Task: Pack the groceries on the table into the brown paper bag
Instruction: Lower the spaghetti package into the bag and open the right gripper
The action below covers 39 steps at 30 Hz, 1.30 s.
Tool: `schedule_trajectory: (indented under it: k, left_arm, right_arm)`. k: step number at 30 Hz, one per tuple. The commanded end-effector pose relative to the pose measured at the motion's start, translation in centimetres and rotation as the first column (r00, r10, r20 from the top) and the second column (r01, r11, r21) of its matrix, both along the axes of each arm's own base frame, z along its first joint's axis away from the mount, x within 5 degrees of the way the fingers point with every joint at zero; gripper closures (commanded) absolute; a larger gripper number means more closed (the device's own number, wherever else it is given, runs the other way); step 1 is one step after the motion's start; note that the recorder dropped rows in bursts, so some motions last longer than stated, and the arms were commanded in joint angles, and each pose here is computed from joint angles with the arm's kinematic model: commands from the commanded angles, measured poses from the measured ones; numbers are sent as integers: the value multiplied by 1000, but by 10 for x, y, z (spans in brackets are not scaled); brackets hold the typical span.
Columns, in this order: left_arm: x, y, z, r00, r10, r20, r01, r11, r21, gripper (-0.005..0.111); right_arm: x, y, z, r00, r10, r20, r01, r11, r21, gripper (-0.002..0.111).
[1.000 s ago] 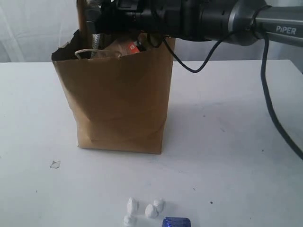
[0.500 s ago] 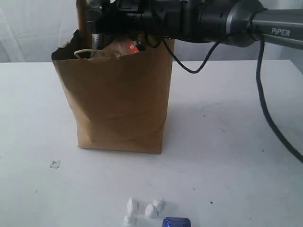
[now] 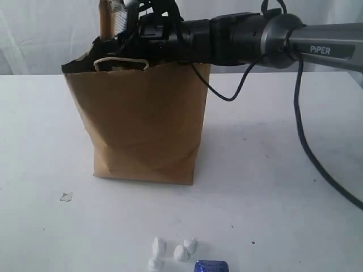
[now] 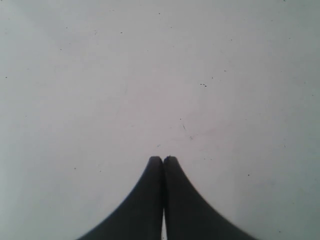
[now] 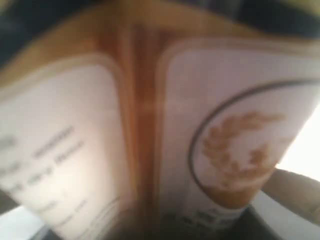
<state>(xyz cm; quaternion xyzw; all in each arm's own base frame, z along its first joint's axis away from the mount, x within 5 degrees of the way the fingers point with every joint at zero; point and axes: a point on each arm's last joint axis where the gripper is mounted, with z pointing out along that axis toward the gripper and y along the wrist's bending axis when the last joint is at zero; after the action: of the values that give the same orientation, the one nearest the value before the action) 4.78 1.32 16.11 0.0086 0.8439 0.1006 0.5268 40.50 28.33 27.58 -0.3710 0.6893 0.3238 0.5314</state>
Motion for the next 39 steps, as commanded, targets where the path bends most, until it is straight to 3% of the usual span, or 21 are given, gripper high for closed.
schedule_trajectory:
  k: [1,15,20,27,33,39]
  left_arm:
    - [0,0,-1,1000,-6,-3,6,1000,-5,107]
    - [0,0,-1,1000,-6,-3,6,1000,-5,107]
    - [0,0,-1,1000,-6,-3,6,1000,-5,107]
    - [0,0,-1,1000,-6,-3,6,1000,-5,107]
    - [0,0,-1,1000,-6,-3,6,1000,-5,107]
    - [0,0,-1,1000,-6,-3,6,1000,-5,107]
  right_arm:
    - [-3,3,-7,999,15,-32,-15,1000,-8,50]
    - [-20,-15,60,996,-78,48,75,996,57,50]
    - [-30,-26,74,987,-75,139,91,990,-112,50]
    - [-35,-31,88,988,-101,118,110,991,-72,50]
    - [-42,-38,102,973,-103,207,130,984,-123,50]
    - [-52,-42,117,985,-124,122,131,990,-50,50]
